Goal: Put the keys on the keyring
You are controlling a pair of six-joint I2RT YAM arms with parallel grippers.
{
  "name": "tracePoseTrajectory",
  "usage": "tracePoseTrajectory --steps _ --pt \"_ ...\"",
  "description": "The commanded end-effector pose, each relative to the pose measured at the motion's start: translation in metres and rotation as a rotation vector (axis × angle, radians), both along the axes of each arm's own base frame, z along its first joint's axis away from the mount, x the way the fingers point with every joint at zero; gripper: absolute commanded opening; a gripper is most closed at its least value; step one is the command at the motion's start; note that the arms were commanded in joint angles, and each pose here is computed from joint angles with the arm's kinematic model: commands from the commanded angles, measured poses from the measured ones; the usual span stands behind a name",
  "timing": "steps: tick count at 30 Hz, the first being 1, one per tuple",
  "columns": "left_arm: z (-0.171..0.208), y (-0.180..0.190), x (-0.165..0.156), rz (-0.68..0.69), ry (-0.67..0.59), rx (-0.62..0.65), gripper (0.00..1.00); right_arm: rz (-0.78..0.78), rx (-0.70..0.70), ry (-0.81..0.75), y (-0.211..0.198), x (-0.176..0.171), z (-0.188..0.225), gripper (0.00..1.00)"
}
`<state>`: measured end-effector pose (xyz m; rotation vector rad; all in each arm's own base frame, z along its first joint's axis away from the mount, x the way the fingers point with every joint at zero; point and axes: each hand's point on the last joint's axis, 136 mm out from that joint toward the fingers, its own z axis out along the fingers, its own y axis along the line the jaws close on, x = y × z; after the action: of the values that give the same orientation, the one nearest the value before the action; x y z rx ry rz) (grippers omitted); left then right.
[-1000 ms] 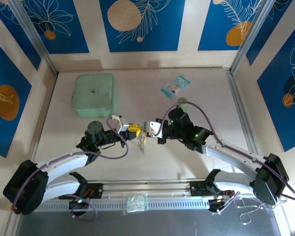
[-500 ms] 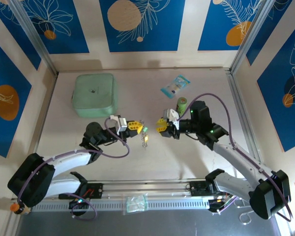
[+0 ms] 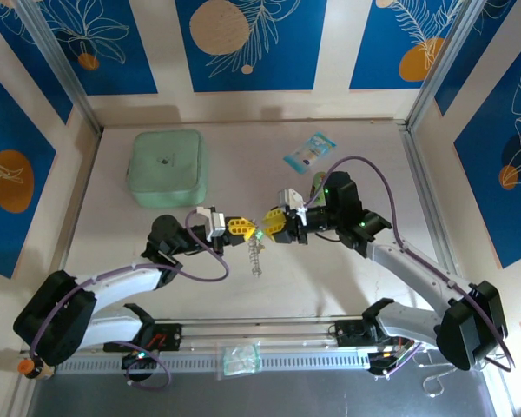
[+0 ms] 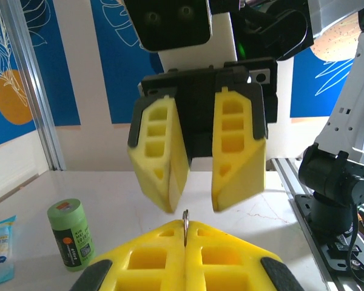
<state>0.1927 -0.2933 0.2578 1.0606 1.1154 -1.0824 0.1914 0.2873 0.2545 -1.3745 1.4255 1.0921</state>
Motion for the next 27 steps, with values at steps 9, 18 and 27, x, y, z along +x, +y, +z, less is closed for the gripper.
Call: tracePoseTrajectory --steps 9,18,27 --pt "0.024 0.001 -0.014 -0.04 -0.055 -0.06 0.0 0.053 0.02 -0.035 0.015 -0.003 0.011 0.24" --pt "0.024 -0.001 -0.015 -0.047 -0.056 -0.064 0.0 0.06 0.024 -0.031 0.019 -0.003 0.011 0.12" --pt "0.004 0.0 0.001 0.057 -0.009 0.053 0.3 0.022 -0.065 -0.091 0.011 -0.001 0.005 0.0"
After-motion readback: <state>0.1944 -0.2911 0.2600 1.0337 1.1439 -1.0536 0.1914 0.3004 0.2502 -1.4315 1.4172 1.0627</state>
